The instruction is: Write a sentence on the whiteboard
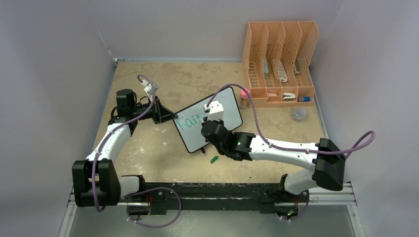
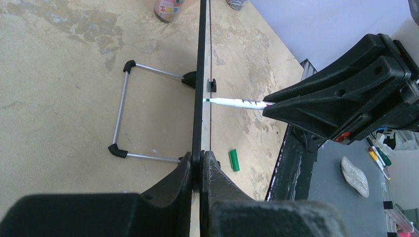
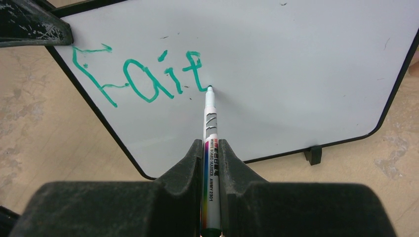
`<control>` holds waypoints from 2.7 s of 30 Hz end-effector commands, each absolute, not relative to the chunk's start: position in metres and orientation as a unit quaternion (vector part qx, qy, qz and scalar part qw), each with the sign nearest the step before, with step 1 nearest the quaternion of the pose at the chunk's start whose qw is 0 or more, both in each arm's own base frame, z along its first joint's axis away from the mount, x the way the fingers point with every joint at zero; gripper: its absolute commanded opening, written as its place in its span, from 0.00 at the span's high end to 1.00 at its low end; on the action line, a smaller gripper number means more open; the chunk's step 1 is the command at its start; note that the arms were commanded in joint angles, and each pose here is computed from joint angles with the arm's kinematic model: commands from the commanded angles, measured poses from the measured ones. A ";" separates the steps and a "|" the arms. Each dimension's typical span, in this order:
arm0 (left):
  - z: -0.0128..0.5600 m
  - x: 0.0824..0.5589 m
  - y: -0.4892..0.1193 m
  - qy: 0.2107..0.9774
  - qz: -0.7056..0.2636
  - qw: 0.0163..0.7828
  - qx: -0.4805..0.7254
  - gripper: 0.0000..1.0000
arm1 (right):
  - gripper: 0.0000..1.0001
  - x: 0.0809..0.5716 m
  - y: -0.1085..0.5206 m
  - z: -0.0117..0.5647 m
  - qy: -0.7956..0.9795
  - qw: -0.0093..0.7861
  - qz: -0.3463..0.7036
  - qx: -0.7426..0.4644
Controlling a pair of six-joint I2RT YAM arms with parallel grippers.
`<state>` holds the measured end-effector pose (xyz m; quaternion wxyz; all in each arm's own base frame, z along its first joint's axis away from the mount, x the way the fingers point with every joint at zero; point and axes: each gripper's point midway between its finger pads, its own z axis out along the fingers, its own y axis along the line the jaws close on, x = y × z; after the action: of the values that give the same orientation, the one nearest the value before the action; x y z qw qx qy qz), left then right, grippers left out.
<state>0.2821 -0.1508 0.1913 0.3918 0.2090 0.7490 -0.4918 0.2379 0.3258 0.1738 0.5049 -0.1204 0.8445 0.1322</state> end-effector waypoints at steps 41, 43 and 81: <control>0.193 0.281 -0.155 0.745 -0.491 0.391 0.225 1.00 | 1.00 0.263 0.336 0.220 0.815 0.547 0.160 -0.109; 0.193 0.281 -0.155 0.745 -0.491 0.391 0.225 1.00 | 1.00 0.261 0.331 0.212 0.823 0.537 0.151 -0.113; 0.193 0.281 -0.154 0.745 -0.491 0.391 0.225 1.00 | 1.00 0.249 0.318 0.214 0.829 0.525 0.162 -0.110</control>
<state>0.2778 -0.1534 0.1909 0.3827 0.2098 0.7485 -0.4993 0.2432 0.3170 0.1772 0.4915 -0.1268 0.8506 0.1368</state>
